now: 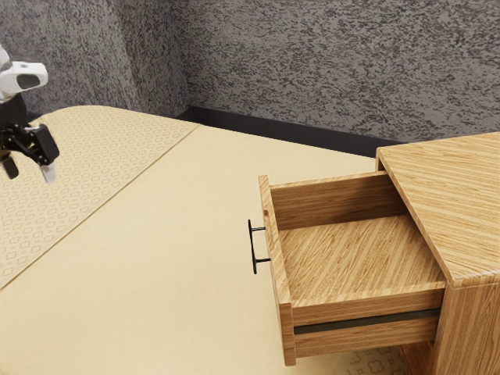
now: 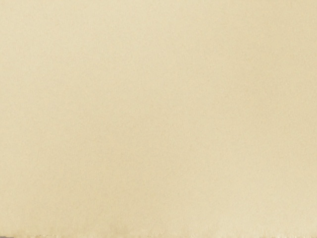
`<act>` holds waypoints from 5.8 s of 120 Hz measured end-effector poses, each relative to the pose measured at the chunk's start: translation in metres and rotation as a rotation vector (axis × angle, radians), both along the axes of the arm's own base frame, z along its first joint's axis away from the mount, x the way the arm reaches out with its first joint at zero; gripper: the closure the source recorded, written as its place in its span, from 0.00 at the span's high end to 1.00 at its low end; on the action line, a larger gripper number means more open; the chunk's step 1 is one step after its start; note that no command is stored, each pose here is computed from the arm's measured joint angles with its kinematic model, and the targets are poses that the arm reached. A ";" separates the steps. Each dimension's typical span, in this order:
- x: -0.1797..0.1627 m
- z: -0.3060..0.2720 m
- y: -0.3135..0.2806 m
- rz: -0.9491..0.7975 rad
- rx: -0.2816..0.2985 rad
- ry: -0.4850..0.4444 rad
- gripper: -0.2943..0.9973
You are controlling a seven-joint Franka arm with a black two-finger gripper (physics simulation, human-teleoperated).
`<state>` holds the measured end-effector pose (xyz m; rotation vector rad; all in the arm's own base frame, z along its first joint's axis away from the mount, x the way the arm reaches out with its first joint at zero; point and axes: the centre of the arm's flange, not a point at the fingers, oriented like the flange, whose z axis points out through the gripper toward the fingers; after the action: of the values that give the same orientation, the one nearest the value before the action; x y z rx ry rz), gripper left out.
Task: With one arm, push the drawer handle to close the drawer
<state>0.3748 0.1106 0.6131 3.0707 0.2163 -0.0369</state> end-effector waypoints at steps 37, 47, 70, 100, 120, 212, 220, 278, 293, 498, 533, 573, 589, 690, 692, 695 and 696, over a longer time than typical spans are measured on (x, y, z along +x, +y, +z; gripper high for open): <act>-0.030 -0.082 -0.045 0.076 0.010 0.034 0.76; -0.031 -0.088 -0.064 0.082 0.004 0.017 0.76; -0.041 -0.109 -0.103 -0.056 -0.003 0.062 0.76; -0.038 -0.103 -0.118 -0.604 0.076 -0.027 0.56; -0.028 -0.100 -0.142 -0.997 0.052 -0.126 0.31; -0.045 -0.085 -0.238 -1.570 -0.089 -0.466 0.17; -0.044 -0.084 -0.238 -1.566 -0.085 -0.482 0.17; -0.019 -0.101 -0.253 -1.368 -0.131 -0.445 0.16; -0.009 -0.102 -0.266 -1.330 -0.134 -0.437 0.16; 0.079 -0.121 -0.360 -1.119 -0.237 -0.395 0.16; 0.088 -0.122 -0.369 -1.118 -0.247 -0.396 0.16; 0.098 -0.118 -0.382 -1.128 -0.259 -0.411 0.16; 0.100 -0.120 -0.386 -1.132 -0.263 -0.408 0.16; 0.130 -0.122 -0.425 -1.182 -0.273 -0.415 0.17; 0.131 -0.122 -0.425 -1.184 -0.273 -0.415 0.17; 0.133 -0.122 -0.426 -1.185 -0.272 -0.416 0.16; 0.133 -0.122 -0.427 -1.185 -0.272 -0.416 0.16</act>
<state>0.5081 -0.3162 0.4915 2.3878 -1.4366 0.4505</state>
